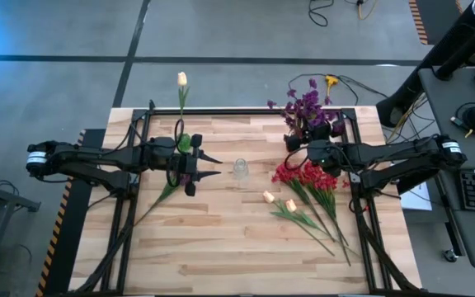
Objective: Sort flowers into vase by color
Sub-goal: Put the bottom violet flowers into the red vase
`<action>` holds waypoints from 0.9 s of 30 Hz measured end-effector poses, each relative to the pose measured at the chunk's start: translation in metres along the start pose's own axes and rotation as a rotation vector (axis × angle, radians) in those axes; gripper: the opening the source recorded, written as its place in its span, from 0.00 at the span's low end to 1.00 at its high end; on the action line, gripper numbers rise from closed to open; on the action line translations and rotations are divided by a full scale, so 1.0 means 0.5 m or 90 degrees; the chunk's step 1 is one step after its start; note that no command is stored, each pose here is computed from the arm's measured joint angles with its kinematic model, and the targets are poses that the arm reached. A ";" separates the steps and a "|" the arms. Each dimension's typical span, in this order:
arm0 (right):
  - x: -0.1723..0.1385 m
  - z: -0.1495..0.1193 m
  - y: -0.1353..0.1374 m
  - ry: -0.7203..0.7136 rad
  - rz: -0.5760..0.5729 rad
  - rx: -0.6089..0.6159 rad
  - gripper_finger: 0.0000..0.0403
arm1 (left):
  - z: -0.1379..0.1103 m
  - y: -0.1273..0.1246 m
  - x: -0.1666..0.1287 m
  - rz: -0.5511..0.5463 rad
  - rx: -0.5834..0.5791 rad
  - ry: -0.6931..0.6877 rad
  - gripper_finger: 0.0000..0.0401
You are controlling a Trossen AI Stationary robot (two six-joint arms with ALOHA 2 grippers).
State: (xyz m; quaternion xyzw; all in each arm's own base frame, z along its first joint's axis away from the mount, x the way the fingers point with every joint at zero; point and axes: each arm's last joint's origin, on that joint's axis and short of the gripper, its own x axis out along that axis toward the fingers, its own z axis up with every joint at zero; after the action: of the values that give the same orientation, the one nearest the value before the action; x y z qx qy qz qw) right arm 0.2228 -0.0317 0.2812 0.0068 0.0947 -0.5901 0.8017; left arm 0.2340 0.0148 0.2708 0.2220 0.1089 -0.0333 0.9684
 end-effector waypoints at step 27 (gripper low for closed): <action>0.003 -0.007 0.008 0.010 0.012 -0.004 0.07 | 0.000 0.000 0.000 0.000 0.000 -0.001 0.29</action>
State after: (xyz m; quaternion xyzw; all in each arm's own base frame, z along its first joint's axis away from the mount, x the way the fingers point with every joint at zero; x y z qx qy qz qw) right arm 0.2264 -0.0315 0.2770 0.0095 0.1026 -0.5819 0.8067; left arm 0.2340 0.0148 0.2710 0.2221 0.1081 -0.0331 0.9684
